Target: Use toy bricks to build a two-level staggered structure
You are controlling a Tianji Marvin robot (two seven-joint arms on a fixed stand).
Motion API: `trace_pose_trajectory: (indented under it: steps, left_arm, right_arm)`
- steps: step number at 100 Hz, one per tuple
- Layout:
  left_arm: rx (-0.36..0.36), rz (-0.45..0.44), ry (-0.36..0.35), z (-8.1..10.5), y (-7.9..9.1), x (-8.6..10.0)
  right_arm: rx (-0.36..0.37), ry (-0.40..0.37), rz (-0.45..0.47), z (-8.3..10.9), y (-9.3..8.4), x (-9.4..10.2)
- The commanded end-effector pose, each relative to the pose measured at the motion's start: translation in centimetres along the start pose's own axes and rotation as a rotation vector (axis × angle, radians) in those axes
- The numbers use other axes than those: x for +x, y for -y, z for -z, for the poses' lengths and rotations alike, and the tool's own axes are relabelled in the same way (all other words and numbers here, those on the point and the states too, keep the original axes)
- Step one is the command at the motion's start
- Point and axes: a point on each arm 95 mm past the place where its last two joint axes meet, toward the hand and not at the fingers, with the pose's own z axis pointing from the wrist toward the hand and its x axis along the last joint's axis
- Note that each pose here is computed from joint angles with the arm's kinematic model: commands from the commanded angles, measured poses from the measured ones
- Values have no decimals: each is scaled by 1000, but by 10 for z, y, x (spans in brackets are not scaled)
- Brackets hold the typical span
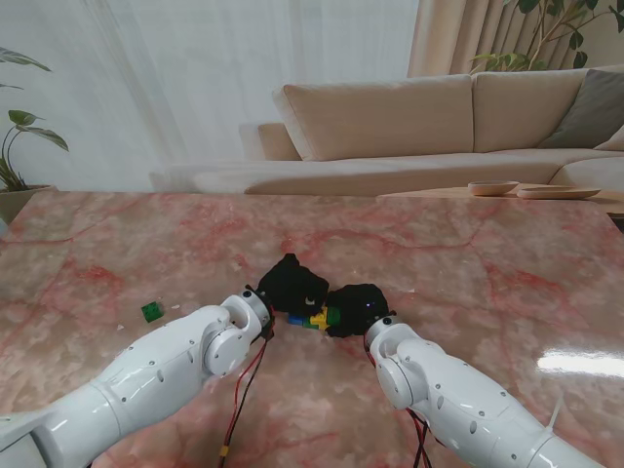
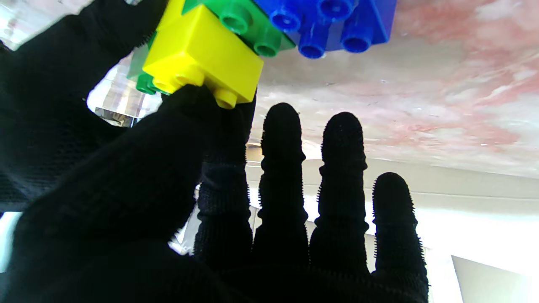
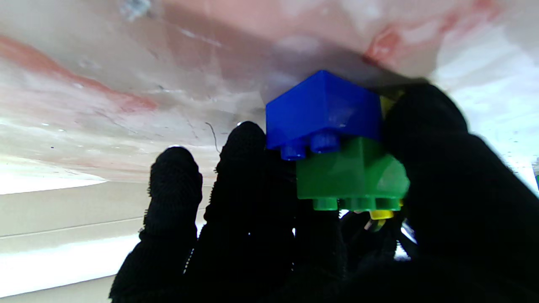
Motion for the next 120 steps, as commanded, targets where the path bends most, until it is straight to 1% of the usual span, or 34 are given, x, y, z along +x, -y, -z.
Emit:
trace_pose_trajectory:
  steps: [1, 42, 56, 88, 111, 120]
  left_arm:
    - [-25, -8, -11, 2, -8, 1]
    - [-54, -87, -45, 7, -17, -1]
    - [-49, -114, -39, 6, -19, -3]
    - [-53, -141, -48, 3, -19, -6]
    - [-90, -160, -71, 3, -23, -6]
    - [-93, -160, -73, 3, -23, -5]
  right_arm:
    - [93, 3, -2, 11, 31, 2]
    - [99, 4, -5, 12, 31, 2]
    - [99, 3, -5, 12, 31, 3]
    - [99, 4, -11, 12, 31, 3]
    - [98, 6, -12, 12, 30, 2]
    - [100, 7, -12, 12, 31, 2]
